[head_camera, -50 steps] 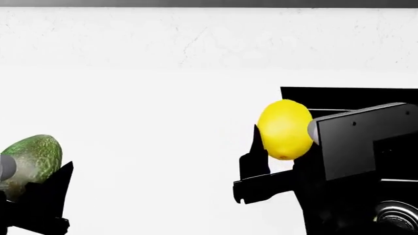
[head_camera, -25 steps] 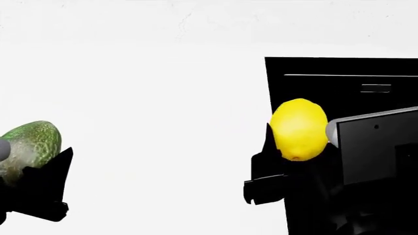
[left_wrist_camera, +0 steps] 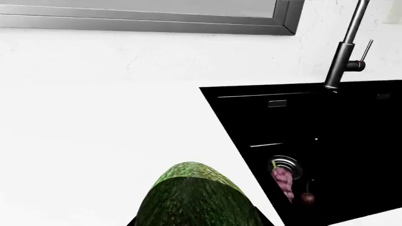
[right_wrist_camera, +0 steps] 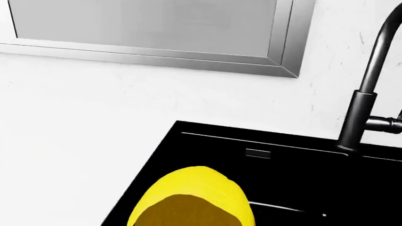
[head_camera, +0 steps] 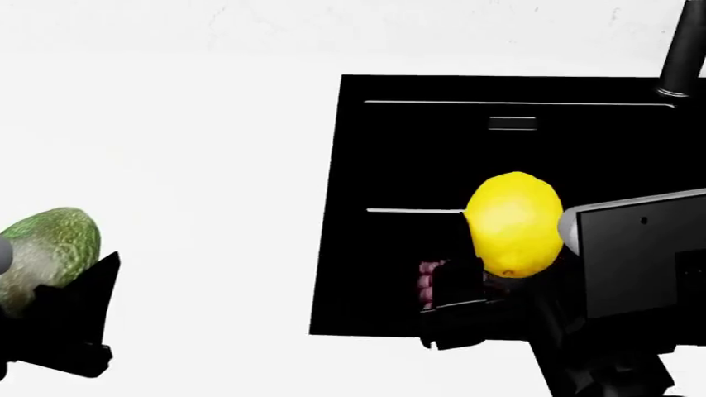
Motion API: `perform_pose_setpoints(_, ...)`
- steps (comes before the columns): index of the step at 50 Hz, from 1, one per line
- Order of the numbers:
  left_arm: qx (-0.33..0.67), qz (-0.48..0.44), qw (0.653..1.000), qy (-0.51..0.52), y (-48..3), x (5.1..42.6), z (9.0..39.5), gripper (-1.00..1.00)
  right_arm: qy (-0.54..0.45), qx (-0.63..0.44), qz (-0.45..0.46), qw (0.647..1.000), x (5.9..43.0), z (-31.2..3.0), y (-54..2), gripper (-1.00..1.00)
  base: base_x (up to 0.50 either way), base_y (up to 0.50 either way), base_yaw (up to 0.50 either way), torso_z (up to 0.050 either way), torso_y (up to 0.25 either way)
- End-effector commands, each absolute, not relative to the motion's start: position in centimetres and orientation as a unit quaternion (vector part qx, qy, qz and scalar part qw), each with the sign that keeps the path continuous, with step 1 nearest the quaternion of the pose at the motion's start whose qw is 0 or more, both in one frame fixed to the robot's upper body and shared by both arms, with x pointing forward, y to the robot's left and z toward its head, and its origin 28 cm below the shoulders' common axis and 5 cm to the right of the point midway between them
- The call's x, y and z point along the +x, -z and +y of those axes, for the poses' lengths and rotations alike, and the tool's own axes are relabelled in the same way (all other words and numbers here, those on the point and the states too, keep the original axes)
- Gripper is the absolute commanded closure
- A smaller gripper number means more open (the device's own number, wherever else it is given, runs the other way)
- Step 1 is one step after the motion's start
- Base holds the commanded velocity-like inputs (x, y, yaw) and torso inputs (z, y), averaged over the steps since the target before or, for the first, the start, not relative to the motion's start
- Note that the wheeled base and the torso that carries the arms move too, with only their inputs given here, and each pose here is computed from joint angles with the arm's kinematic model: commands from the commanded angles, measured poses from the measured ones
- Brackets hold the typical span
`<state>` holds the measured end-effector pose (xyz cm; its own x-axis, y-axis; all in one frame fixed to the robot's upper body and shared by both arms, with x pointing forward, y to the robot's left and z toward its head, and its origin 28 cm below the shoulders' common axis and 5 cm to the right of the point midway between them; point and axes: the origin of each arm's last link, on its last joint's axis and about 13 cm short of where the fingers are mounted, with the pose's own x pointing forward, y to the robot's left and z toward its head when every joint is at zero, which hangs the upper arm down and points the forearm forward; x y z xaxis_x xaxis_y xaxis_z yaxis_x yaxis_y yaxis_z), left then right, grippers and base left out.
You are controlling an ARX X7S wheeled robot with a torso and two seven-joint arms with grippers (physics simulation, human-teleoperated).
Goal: There is a mixed pile of frozen fruits and vegetables on the counter. Locate all the frozen vegetables and place the items in a bowl on the counter. Take all the frozen fruits and defrost them in a running sink.
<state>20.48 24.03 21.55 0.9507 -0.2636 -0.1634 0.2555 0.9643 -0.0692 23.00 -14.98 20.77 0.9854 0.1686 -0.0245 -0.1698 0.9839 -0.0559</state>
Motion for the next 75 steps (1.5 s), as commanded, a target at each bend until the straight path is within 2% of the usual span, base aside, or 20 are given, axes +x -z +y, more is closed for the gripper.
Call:
perform_pose_setpoints(1,-0.032,0.057,0.984,0.164,-22.2,20.5,23.7,1.00,-0.106,-0.041,-0.009,0.993,22.9,-14.5,-20.9,1.00,-0.32,-0.48,0.00,0.000,0.000)
perform_pose_setpoints(11,-0.032,0.057,0.984,0.165,-22.2,20.5,23.5,1.00,-0.103,-0.042,-0.009,0.994,23.0,-14.6,-20.9,1.00,-0.30,-0.48,0.00,0.000,0.000)
perform_pose_setpoints(42,-0.032,0.061,0.984,0.165,-21.9,20.5,23.5,1.00,-0.066,-0.070,-0.018,0.995,22.3,-15.9,-20.9,1.00,-0.08,-0.42,0.00,0.000,0.000)
perform_pose_setpoints(75,-0.031,0.062,0.984,0.165,-21.7,20.6,23.5,1.00,-0.057,-0.069,-0.017,0.996,22.5,-16.2,-20.8,1.00,-0.22,-0.42,0.00,0.000,0.000)
